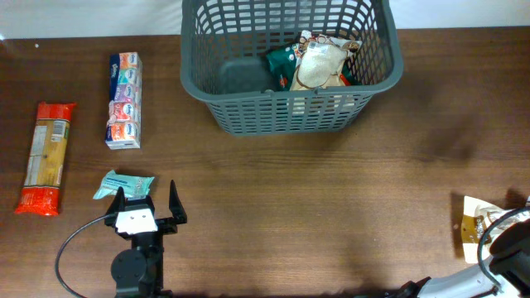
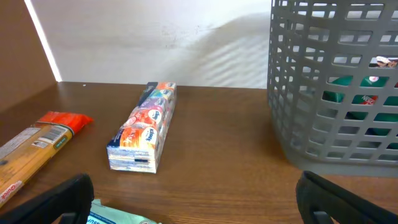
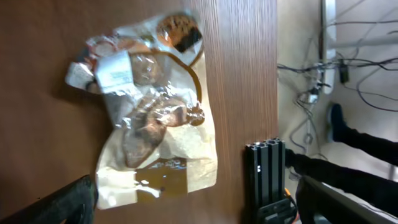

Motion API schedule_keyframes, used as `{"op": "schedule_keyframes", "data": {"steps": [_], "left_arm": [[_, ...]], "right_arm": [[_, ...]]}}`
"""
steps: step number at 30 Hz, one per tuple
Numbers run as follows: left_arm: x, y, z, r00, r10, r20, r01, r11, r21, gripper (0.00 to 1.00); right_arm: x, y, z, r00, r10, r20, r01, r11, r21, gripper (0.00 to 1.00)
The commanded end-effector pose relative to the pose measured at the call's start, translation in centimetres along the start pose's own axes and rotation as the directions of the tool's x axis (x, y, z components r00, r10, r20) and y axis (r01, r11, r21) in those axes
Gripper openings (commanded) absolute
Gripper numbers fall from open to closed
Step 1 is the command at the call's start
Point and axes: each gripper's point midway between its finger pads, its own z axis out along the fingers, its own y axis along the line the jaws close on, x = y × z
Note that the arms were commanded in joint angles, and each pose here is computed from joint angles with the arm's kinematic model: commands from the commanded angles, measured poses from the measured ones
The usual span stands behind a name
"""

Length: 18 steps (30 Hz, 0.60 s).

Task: Pack container
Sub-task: 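Withdraw the right gripper toward the remaining rice bag, then lower the right gripper onto the second clear rice bag to grasp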

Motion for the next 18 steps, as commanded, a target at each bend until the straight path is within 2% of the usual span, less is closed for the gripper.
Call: {"op": "schedule_keyframes", "data": {"steps": [1,18], "left_arm": [[0.1,-0.3,0.0,1.000,-0.010,0.002,0.010,1.000,0.014,0.99],[0.2,-0.3,0.0,1.000,-0.010,0.002,0.010,1.000,0.014,0.99]], "right_arm": [[0.5,-0.5,1.6,1.000,-0.004,-0.013,0.005,0.999,0.046,0.99],[3.8,0.3,8.0,0.996,-0.004,-0.090,0.011,0.996,0.087,0.99]]}}
